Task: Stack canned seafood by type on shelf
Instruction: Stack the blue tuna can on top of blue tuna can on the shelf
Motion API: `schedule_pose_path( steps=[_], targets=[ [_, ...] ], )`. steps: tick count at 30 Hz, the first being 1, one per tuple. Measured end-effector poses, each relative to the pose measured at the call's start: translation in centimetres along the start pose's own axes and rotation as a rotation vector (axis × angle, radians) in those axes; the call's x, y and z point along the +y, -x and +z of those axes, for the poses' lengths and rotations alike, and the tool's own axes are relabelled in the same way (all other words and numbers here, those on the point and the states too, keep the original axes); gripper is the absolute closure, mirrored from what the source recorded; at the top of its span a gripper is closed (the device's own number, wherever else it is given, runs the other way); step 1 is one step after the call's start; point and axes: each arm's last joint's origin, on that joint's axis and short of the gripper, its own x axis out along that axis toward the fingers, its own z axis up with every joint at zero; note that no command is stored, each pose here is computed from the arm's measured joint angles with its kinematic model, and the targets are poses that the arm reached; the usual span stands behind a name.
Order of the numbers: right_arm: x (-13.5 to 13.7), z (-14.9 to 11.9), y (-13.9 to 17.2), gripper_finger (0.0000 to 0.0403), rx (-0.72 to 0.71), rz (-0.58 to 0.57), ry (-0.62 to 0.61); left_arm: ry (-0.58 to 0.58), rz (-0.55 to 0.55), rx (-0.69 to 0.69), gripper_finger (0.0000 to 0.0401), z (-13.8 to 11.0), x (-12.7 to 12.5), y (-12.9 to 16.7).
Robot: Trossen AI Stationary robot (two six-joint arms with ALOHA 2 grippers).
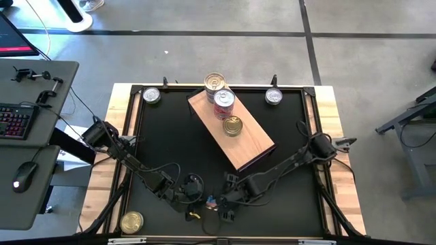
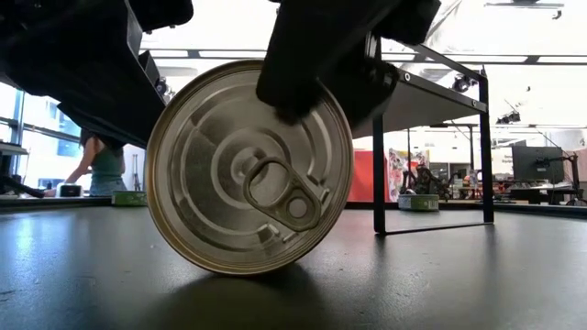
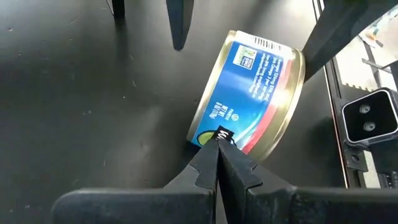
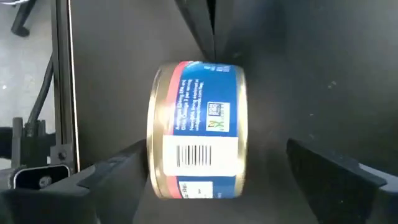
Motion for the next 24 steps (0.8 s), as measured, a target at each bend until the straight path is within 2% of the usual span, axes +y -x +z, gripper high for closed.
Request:
schedule_pose_path(
  steps=[4,7,11,15,18,21,24],
  targets=[
    [0.2,-0.1,-0.8,0.0041,0.006,0.024,0.003,-0.012,0.001,-0.001,0.0401,0.0,0.0,0.0],
    [0.4,-0.2,-1.2,0.0059,-0.005,0.03,0.03,-0.013,0.001,-0.001,0.0401,0.0,0.0,0.0],
    [0.5,-0.5,-1.9,0.0109,-0.031,-0.005,0.051,-0.013,0.001,-0.001,0.0401,0.0,0.0,0.0],
    [0.8,-0.2,-1.7,0.0183,-0.042,0.024,0.027,-0.008,-0.049,0.042,0.0401,0.2,0.0,0.2],
    [1.3,0.5,-0.4,0.0232,-0.007,0.11,0.088,0.008,-0.173,0.121,0.0401,1.4,0.1,1.5],
    [2.0,1.8,2.6,0.0231,0.015,0.189,0.16,-0.027,-0.236,0.188,0.0401,2.5,0.4,4.2],
    [2.3,2.9,6.3,0.0231,0.031,0.192,0.225,-0.065,-0.213,0.173,0.0401,3.6,0.9,8.2]
  ],
)
